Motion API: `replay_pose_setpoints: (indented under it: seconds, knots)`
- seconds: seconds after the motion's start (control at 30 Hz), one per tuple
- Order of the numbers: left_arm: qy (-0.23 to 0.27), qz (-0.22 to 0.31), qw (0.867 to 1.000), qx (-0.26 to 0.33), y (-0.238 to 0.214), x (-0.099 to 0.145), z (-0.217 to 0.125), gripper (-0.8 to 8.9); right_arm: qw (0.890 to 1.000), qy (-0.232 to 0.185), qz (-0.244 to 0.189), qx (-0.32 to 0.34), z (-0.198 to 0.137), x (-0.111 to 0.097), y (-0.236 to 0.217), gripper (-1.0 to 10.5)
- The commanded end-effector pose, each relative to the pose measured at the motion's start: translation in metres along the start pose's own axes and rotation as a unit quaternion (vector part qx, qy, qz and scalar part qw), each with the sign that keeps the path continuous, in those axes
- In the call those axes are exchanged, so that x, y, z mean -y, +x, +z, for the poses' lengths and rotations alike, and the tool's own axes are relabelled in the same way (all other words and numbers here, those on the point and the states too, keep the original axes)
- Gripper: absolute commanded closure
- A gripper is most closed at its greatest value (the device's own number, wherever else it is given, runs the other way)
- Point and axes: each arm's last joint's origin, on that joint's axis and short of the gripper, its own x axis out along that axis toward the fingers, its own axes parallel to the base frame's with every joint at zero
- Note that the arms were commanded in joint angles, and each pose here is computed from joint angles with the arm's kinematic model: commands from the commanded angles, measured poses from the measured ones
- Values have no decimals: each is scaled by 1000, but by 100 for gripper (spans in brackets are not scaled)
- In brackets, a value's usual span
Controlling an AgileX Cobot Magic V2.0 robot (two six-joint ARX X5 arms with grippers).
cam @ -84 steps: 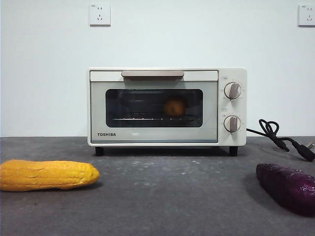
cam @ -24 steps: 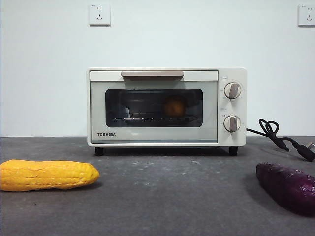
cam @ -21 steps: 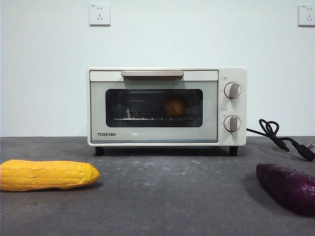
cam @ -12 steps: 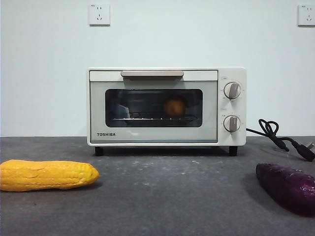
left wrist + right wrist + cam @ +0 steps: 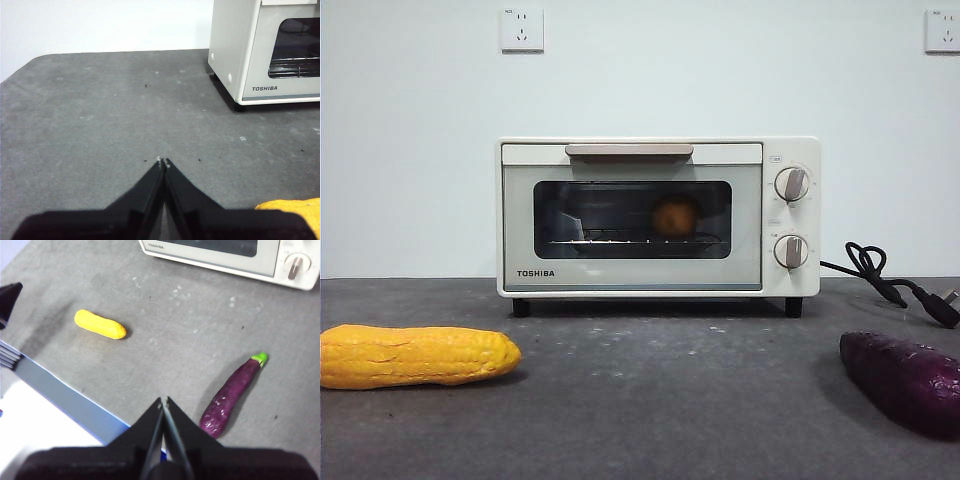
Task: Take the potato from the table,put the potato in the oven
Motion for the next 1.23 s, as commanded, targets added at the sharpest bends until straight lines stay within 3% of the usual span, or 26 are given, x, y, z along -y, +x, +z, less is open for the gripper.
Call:
replay_pose_setpoints:
  seconds: [0.03, 0.17, 0.23, 0.33, 0.57, 0.73, 0.97, 1.23]
  knots:
    - [-4, 3, 1000, -6, 1, 0, -4, 818, 999, -37, -22, 27, 1, 3, -3, 946]
    - [-4, 3, 1000, -6, 1, 0, -4, 818, 988, -39, -63, 133, 3, 14, -8, 946]
    - [-4, 3, 1000, -6, 1, 0, -4, 818, 981, -27, -59, 181, -5, 20, -7, 946]
    - [-4, 3, 1000, -6, 1, 0, -4, 818, 969, -24, -90, 231, -23, 32, 2, 946]
    - [-4, 3, 1000, -6, 1, 0, -4, 817, 933, -42, -165, 318, -73, 59, 39, 946]
    - [-4, 3, 1000, -6, 1, 0, -4, 817, 917, -33, -211, 336, -108, 72, 66, 946]
    - [-4, 3, 1000, -6, 1, 0, -4, 818, 920, -3, -225, 319, -143, 83, 95, 946]
    - [-4, 3, 1000, -6, 1, 0, -4, 818, 933, 24, -221, 284, -161, 87, 109, 946]
